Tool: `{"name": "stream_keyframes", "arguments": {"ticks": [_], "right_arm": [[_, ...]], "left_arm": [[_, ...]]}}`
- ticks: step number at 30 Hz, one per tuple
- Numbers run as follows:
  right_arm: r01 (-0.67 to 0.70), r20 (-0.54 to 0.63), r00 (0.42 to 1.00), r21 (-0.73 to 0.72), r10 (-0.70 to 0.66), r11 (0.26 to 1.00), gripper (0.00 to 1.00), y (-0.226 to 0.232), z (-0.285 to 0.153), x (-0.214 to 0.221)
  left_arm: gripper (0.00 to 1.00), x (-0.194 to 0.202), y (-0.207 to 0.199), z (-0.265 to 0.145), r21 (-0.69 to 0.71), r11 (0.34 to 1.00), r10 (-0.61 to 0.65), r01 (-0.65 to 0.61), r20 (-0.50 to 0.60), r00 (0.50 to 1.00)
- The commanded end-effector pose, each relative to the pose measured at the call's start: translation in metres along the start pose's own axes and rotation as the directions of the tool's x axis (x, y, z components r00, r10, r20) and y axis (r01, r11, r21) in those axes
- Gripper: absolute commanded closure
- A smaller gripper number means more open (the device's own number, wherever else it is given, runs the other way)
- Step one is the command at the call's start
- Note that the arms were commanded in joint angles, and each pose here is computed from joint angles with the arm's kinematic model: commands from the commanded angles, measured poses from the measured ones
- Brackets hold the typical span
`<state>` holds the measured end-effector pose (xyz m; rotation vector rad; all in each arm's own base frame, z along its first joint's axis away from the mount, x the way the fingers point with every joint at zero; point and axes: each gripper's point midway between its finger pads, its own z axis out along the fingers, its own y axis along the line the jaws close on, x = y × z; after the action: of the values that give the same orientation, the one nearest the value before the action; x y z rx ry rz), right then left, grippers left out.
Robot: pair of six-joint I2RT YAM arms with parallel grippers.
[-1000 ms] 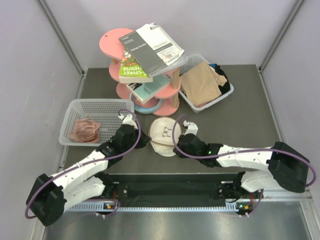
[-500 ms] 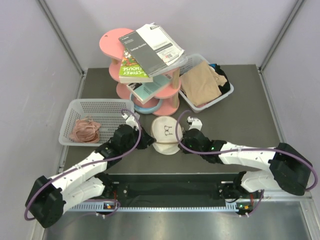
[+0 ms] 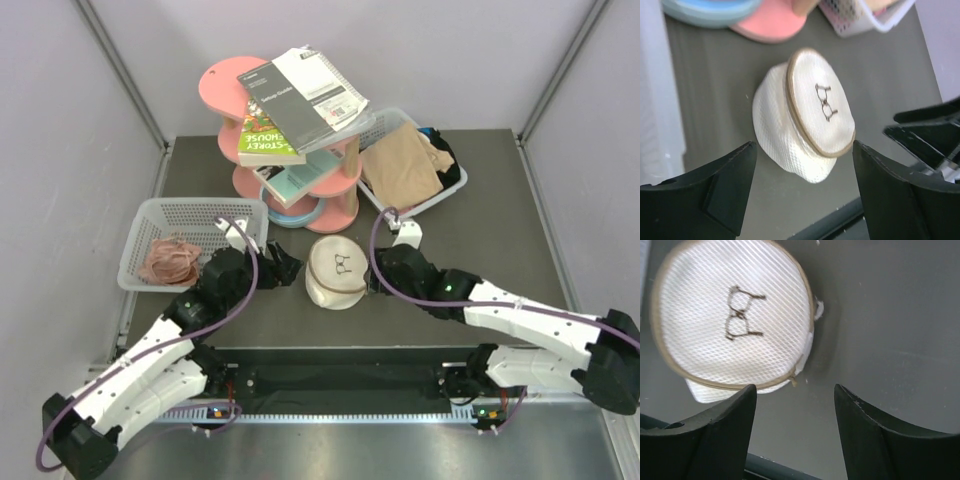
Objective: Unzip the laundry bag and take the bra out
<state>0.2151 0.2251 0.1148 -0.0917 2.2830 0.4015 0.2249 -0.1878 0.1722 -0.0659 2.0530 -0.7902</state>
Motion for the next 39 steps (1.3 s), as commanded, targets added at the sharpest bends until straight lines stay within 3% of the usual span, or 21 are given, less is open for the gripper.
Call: {"name": "stream_keyframes", "arguments": {"ticks": [1,8,17,35,39], "right_arm": [[0.034,0.115,0.993,-0.105,-0.022,0.994,0.39,0.028,-0.027,-0.049],[0.077,0.125,0.991,-0.262,-0.046,0.962,0.52,0.094,-0.012,-0.079],[0.076,0.022,0.997,-0.340,-0.072,0.937,0.60,0.152,0.045,-0.064],[0.097,-0.074,0.990,-0.275,-0.122,0.957,0.67,0.158,0.074,-0.037],[0.095,-0.077,0.990,-0.262,-0.118,0.960,0.74,0.156,0.075,-0.036]], "left_arm": [[0.17,-0.034,0.011,-0.010,-0.095,0.994,0.065,-0.056,0.095,0.993],[0.17,-0.044,0.019,-0.001,-0.079,0.996,0.043,-0.036,0.092,0.995],[0.16,-0.050,0.037,-0.010,-0.133,0.990,0.063,-0.049,0.107,0.992],[0.15,-0.052,0.041,-0.015,-0.134,0.989,0.077,-0.061,0.117,0.990],[0.15,-0.052,0.041,-0.016,-0.134,0.989,0.075,-0.059,0.117,0.990]]}}
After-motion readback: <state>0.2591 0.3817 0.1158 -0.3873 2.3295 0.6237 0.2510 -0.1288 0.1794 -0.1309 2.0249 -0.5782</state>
